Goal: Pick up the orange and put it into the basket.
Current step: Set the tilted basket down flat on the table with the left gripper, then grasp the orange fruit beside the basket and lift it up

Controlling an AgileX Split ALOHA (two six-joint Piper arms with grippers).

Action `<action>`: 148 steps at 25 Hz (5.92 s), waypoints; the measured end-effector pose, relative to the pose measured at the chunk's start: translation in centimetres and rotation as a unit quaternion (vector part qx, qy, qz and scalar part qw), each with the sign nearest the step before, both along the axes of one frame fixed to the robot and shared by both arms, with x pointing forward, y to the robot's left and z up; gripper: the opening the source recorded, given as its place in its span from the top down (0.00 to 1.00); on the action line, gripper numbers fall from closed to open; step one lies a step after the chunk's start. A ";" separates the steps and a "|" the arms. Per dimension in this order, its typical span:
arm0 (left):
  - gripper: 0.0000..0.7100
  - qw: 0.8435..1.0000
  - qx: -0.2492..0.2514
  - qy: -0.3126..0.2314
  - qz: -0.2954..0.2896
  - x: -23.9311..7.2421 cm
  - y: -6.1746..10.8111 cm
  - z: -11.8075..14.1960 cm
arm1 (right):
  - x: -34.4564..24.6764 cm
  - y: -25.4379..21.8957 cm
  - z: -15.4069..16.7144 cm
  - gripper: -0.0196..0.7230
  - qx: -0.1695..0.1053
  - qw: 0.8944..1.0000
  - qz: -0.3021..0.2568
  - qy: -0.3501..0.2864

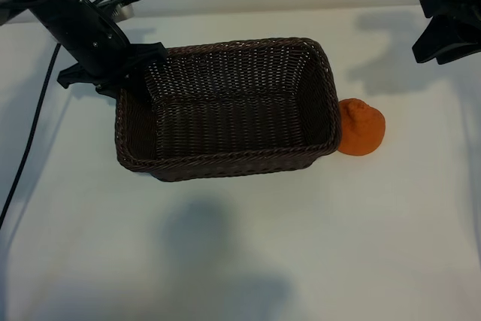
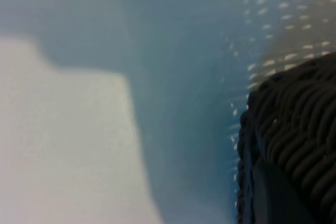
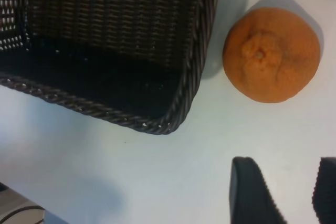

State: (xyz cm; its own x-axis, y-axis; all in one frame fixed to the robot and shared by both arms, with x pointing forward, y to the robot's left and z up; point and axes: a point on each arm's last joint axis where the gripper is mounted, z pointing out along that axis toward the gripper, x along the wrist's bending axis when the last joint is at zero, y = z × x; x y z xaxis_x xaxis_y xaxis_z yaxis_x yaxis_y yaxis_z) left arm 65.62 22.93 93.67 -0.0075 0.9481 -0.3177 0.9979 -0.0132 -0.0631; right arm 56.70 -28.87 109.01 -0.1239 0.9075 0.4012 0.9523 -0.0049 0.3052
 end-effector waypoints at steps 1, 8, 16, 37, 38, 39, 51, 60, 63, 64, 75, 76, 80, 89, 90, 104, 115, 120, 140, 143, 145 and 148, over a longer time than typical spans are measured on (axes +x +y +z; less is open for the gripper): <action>0.75 1.000 0.000 0.000 0.000 0.0 0.0 0.0 | 0.0 0.0 0.0 0.54 0.000 1.000 0.000 0.000; 0.75 1.000 -0.004 0.004 -0.001 0.1 -0.1 -0.6 | 0.0 0.0 0.0 0.54 0.000 1.000 0.000 0.000; 0.74 1.000 -0.005 0.004 -0.001 0.1 -0.1 -0.6 | 0.0 0.0 0.0 0.54 0.000 1.000 0.000 0.000; 0.43 1.000 -0.009 0.021 0.005 -0.1 -0.2 -0.4 | 0.0 0.0 0.0 0.54 0.000 1.000 0.000 0.000; 0.43 1.000 -0.009 0.020 0.006 -0.1 -0.2 -0.3 | 0.0 0.0 0.0 0.54 0.000 1.000 0.000 0.000; 0.43 1.000 -0.010 0.023 0.004 -0.2 -0.2 -0.2 | 0.0 0.0 0.0 0.54 0.000 1.000 0.000 0.000; 0.43 1.000 -0.014 0.017 0.018 -1.0 1.8 3.3 | 0.0 0.0 0.0 0.54 0.000 1.000 0.000 0.000; 0.43 0.998 -0.011 -0.059 0.007 -2.4 2.0 9.1 | 0.0 0.0 0.0 0.54 0.000 1.000 0.000 0.000; 0.43 0.996 -0.011 -0.087 0.006 -3.2 2.1 11.3 | 0.0 0.0 0.0 0.54 0.000 1.000 0.000 0.000; 0.43 0.995 -0.011 -0.098 0.006 -3.6 2.1 12.1 | 0.0 0.0 0.0 0.54 0.000 1.000 0.000 0.000; 0.43 0.980 -0.015 -0.196 0.004 -7.5 2.4 19.4 | 0.0 0.0 0.0 0.54 0.000 1.000 0.000 0.000; 0.43 0.980 -0.016 -0.198 0.004 -7.6 2.4 19.5 | 0.0 0.0 0.0 0.54 0.000 1.000 0.000 0.000; 0.43 0.980 -0.025 -0.198 -0.002 -7.6 2.2 19.5 | 0.0 0.0 0.0 0.54 0.000 1.000 0.000 0.000; 0.43 0.980 -0.081 -0.172 -0.061 -9.1 1.2 17.1 | 0.0 0.0 0.0 0.54 -0.001 1.000 0.000 0.000; 0.43 0.979 -0.082 -0.173 -0.062 -9.3 1.2 17.2 | 0.0 0.0 0.0 0.54 -0.001 1.000 0.000 0.000; 0.43 0.975 -0.084 -0.194 -0.066 -10.4 1.2 18.6 | 0.0 0.0 0.0 0.54 -0.003 1.000 0.006 -0.003; 0.43 0.981 -0.082 -0.166 -0.066 -10.8 1.3 16.9 | 0.0 0.0 0.0 0.54 -0.004 1.000 0.007 -0.003; 0.43 0.980 -0.082 -0.168 -0.071 -10.8 1.3 16.9 | 0.0 0.0 0.0 0.54 -0.004 1.000 0.007 -0.003; 0.43 0.978 -0.081 -0.173 -0.082 -10.8 1.3 16.9 | 0.3 -0.9 -0.3 0.26 -0.067 0.997 0.021 -0.029; 0.43 0.978 -0.081 -0.173 -0.083 -10.8 1.3 16.9 | 0.4 -1.1 -0.3 0.21 -0.073 0.997 0.016 -0.033; 0.43 0.978 -0.081 -0.173 -0.083 -10.8 1.3 16.9 | 0.5 -1.1 -0.4 0.20 -0.073 0.997 0.015 -0.032; 0.43 0.978 -0.081 -0.173 -0.084 -10.8 1.3 16.9 | 1.0 -1.1 -1.3 0.20 -0.071 0.997 0.016 -0.018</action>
